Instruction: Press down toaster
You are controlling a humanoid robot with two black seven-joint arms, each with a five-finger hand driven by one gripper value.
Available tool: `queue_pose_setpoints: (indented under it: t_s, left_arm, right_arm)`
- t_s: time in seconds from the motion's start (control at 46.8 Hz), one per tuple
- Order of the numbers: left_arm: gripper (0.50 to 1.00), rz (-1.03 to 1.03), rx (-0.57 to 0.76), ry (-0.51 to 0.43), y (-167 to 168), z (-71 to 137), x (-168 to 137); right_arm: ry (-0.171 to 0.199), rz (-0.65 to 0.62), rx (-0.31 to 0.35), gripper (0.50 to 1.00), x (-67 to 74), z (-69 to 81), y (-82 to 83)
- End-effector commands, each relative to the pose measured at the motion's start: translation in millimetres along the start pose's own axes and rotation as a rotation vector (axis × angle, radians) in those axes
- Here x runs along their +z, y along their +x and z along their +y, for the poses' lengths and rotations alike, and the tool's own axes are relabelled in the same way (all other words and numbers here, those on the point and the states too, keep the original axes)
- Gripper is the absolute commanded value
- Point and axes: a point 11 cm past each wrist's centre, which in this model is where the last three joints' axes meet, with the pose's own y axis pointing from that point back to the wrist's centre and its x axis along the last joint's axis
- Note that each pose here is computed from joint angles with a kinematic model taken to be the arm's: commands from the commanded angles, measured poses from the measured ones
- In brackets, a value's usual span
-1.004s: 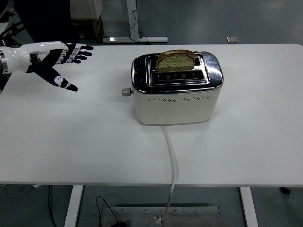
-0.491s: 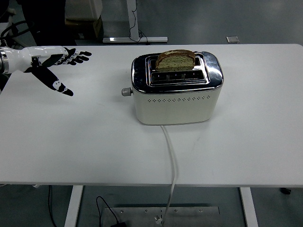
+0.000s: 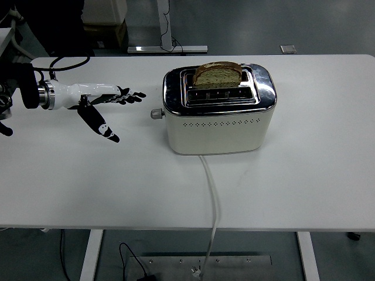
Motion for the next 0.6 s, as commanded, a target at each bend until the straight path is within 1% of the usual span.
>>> queue_pose_setpoints:
  t_s: [0.0,0.192,0.577]
  left_arm:
    - [1.000,-0.014,-0.018,0.002,-5,-6,2]
    - [1.000,-0.042,-0.048,-0.005,-15,-19,8]
    - [1.000,-0.040,-0.053,0.005,-17,-21,7]
  right_arm:
    - [0.000,0.000,0.000,0.998,0.1,0.0,0.0]
    - [0.000,0.000,0.000,0.998,0.1,0.0,0.0]
    - [0.000,0.000,0.000,0.998,0.1,0.0,0.0]
